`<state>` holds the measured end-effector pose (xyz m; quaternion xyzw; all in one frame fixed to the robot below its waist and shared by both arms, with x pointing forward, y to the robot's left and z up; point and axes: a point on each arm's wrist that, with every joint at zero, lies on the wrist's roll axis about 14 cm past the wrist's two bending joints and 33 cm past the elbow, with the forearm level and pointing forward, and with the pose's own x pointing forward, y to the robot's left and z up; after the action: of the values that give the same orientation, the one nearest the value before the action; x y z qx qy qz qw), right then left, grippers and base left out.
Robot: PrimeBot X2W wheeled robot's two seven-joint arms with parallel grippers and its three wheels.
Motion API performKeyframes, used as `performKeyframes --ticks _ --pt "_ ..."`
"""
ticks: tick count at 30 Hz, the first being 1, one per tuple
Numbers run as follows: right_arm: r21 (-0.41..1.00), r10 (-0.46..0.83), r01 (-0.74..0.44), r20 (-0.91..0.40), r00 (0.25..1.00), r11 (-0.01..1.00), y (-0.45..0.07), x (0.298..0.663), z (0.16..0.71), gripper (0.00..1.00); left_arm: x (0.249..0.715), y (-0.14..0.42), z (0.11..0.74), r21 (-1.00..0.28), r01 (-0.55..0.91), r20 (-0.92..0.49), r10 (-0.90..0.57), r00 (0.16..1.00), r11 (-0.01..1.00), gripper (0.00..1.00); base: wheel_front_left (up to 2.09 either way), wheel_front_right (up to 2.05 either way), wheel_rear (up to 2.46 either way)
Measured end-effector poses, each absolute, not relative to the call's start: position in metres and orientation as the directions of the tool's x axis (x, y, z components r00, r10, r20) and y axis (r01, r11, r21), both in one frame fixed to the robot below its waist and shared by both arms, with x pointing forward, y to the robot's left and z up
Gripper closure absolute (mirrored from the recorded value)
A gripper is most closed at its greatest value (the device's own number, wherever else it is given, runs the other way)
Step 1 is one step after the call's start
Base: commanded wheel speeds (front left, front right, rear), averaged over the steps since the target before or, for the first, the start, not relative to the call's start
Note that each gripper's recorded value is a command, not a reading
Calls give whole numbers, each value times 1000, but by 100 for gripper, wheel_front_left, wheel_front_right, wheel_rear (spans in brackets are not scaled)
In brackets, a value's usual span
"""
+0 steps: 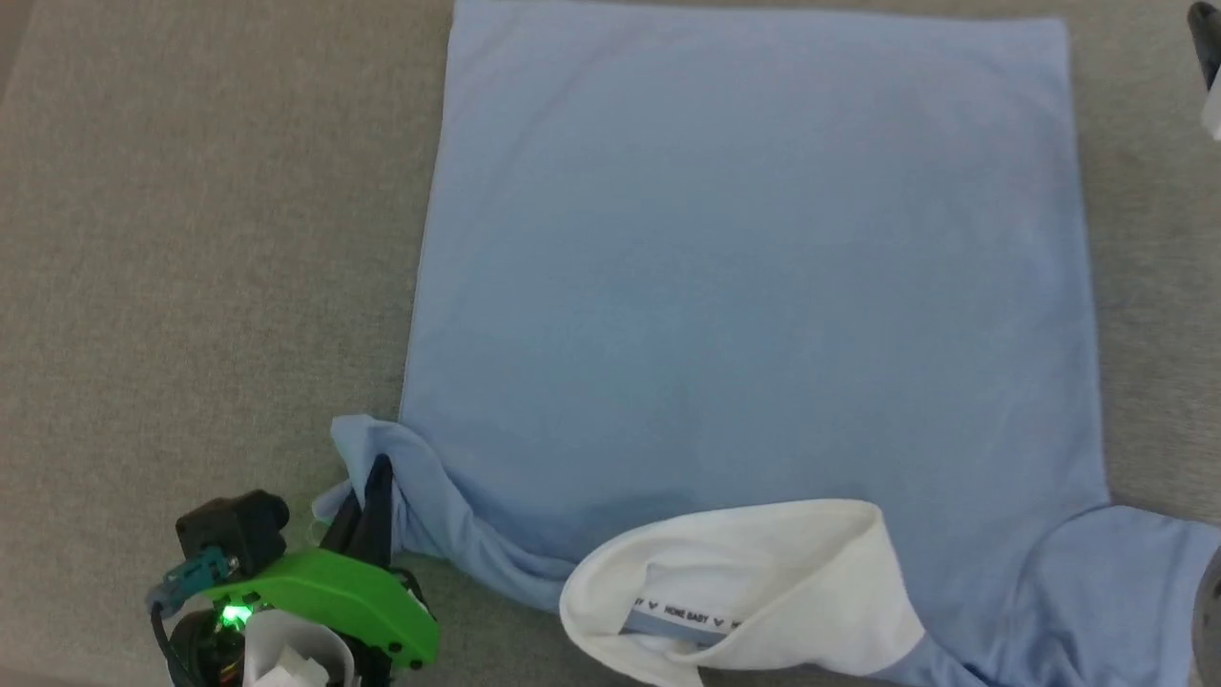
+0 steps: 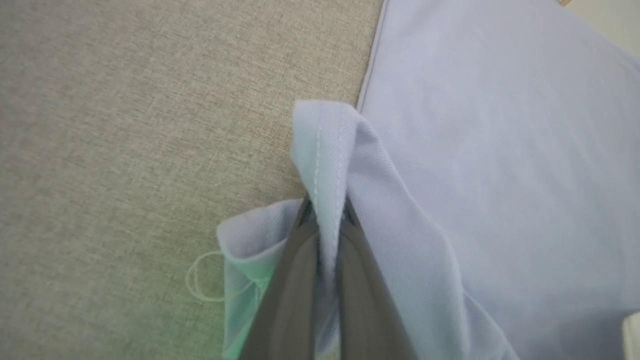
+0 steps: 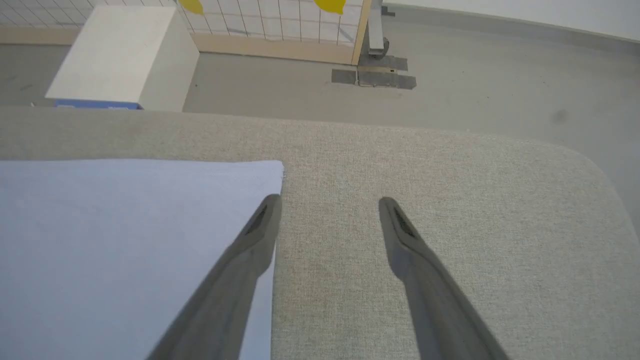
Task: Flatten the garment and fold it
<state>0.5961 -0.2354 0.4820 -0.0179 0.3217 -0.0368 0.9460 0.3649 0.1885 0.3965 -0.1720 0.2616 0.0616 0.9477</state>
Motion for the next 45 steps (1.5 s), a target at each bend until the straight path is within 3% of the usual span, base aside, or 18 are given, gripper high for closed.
performKeyframes --ticks 8,14,15,16,17,25,30,35,40,45 --pt "-116 -62 -55 -809 585 992 -201 612 394 0 366 199 389 -293 -283 -540 86 837 913 100 0 0 0" --pt "-133 -51 -126 -859 510 983 -184 616 359 0 362 209 386 -262 -318 -558 127 820 911 100 0 0 0" --pt "-129 -48 -128 -864 502 983 -183 617 357 25 361 210 384 -257 -324 -563 131 816 911 100 0 0 0" --pt "-124 -44 -128 -865 499 984 -182 619 357 75 360 210 383 -255 -326 -566 132 814 910 100 0 0 0" --pt "-109 -31 -126 -864 503 986 -180 620 359 100 360 210 383 -254 -327 -567 133 813 910 100 0 0 0" --pt "-74 21 -125 -779 627 989 -187 621 399 100 352 216 383 -237 -322 -576 134 806 916 100 0 0 0" --pt "-86 24 -126 -726 687 988 -211 593 435 100 347 215 390 -246 -299 -567 113 816 922 100 0 0 0" --pt "-51 21 -77 -686 727 996 -239 531 461 100 344 207 403 -277 -262 -539 76 839 924 100 0 0 0" --pt "20 18 -5 -699 715 1000 -254 457 461 100 334 196 409 -298 -225 -536 32 843 928 100 0 0 0" --pt "79 28 58 -792 610 995 -251 366 431 100 329 179 413 -322 -169 -526 -27 850 931 100 0 0 0"
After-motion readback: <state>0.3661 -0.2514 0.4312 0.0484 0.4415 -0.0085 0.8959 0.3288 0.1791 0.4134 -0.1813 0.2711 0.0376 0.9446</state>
